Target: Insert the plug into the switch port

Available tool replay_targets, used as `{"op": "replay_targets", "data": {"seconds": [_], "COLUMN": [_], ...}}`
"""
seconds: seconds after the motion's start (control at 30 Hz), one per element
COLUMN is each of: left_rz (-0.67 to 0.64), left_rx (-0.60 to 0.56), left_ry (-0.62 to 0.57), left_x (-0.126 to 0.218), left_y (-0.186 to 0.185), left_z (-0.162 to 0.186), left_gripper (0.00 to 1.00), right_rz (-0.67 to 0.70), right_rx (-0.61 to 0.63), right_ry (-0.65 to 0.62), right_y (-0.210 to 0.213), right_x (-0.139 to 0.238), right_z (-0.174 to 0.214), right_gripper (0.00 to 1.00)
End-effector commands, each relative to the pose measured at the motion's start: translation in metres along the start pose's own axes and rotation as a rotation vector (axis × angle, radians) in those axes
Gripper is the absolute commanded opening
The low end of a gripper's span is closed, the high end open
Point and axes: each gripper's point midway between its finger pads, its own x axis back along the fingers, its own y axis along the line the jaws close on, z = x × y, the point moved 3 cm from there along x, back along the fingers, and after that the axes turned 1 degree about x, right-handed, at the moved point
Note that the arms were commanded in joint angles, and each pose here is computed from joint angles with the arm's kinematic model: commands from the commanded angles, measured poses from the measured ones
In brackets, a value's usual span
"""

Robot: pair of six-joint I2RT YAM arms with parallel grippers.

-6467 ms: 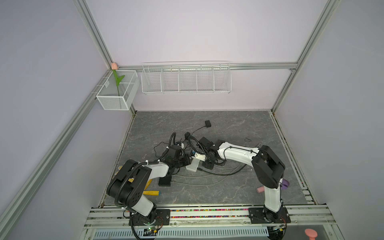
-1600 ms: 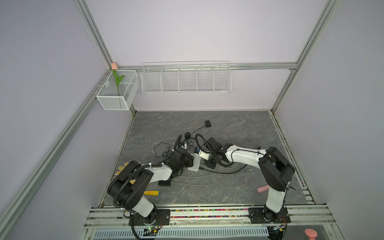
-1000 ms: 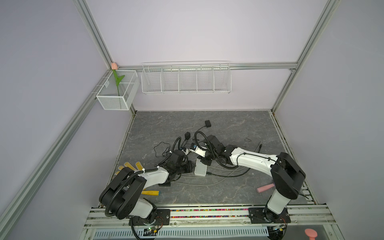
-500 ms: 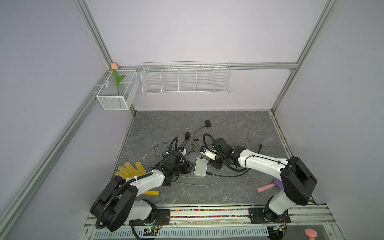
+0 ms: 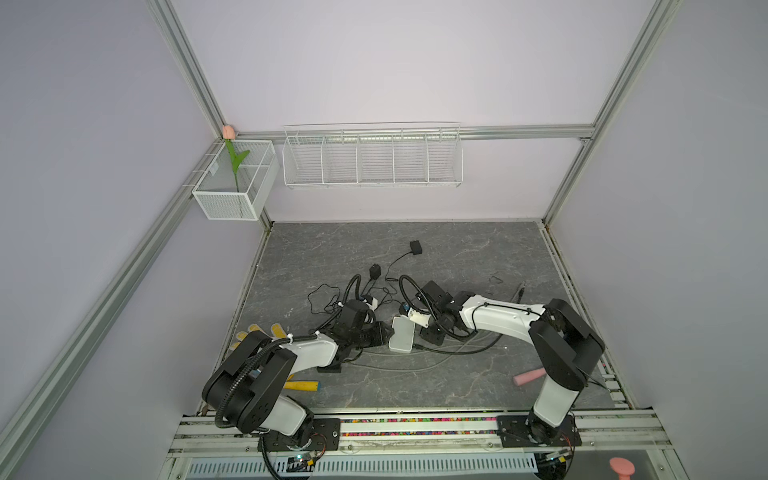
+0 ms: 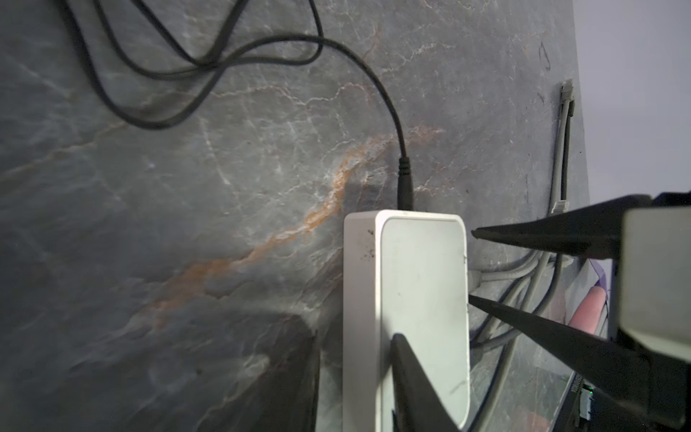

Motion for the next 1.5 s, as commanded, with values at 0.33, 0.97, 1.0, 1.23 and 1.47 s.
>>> {"op": "replay_targets", "data": {"seconds": [0.33,0.97,1.0,1.23,1.47], "left_rz": [0.049,0.034,0.034,0.041,-0.025], "left_rx": [0.003,-0.025,-0.028,-0.035,-0.076], "left_ry": [-0.01,0.023,0.024,0.032,-0.007], "left_x": [-0.013,-0.017,-0.016,-0.018,0.001], "left_y": [-0.012,-0.011,-0.011,-0.013,-0.01], "left_z": [-0.014,-0.006,-0.006,-0.007,-0.014], "left_gripper": [0.31,0.3,0.3,0.29,0.31], "right_rz": [-0.14,-0.111,-0.106,-0.063,0.023], "right_rx": [0.004,0.036,0.036,0.026,0.005], "right_ry": [0.025,-0.133,-0.138,-0.186,-0.173], "right_y": [0.02,0.019,0.02,0.013,0.002], "right_x": [-0.017,-0.005,-0.007,0.002,0.009], "right_z": [-0.011,-0.059,-0.057,-0.069,-0.063], "right_gripper": [0.14,0.1,0.09,0.09,0.19]}}
